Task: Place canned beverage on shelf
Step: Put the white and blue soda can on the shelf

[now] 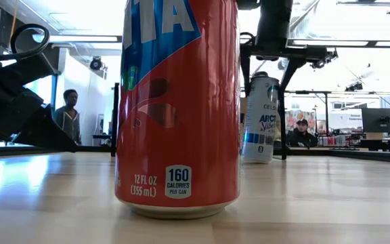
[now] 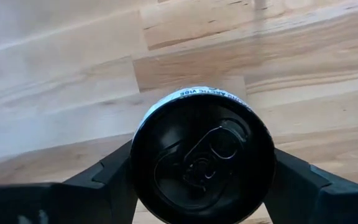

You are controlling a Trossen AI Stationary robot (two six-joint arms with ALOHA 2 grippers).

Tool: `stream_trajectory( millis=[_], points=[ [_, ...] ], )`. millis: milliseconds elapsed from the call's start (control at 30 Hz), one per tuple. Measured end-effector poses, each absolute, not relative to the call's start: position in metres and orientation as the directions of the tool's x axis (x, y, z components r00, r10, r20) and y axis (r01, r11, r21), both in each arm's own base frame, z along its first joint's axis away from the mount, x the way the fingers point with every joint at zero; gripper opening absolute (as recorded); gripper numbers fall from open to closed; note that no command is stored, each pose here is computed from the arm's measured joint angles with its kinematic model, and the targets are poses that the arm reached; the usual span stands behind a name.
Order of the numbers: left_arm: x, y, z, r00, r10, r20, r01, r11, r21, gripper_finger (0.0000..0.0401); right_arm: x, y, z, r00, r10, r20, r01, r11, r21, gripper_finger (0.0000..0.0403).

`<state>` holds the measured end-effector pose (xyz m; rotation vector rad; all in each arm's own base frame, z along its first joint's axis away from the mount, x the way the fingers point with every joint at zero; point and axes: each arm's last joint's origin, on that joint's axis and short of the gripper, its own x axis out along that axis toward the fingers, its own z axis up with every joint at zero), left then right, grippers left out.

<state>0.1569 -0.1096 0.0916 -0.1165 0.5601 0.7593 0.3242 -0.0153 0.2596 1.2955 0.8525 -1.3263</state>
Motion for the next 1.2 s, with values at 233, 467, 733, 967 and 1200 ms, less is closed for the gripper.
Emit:
stream_trajectory(
  millis=[233, 467, 733, 967, 1200],
  points=[
    [0.157, -0.11, 0.092, 0.588, 0.619, -0.52, -0.68, 0.727, 0.096, 0.04, 0.32, -0.016, 0.269, 0.083, -0.185, -0.979, 0.978, -0.171, 0.115, 0.0258],
    [0.157, -0.11, 0.092, 0.589, 0.619, -0.52, -0.679, 0.727, 0.097, 0.04, 0.32, -0.017, 0.27, 0.08, -0.188, -0.979, 0.981, -0.161, 0.111, 0.0258],
    [0.157, -0.11, 0.092, 0.589, 0.619, -0.52, -0.68, 0.727, 0.096, 0.04, 0.321, -0.015, 0.27, 0.083, -0.176, -0.981, 0.982, -0.152, 0.11, 0.026],
    [0.157, -0.11, 0.092, 0.589, 0.619, -0.52, -0.68, 0.727, 0.096, 0.04, 0.322, -0.016, 0.268, 0.076, -0.176, -0.982, 0.984, -0.146, 0.102, 0.0274],
    [0.157, -0.11, 0.092, 0.589, 0.618, -0.52, -0.68, 0.727, 0.094, 0.04, 0.328, -0.016, 0.256, 0.04, -0.18, -0.983, 0.991, -0.116, 0.062, 0.0287]
  ],
)
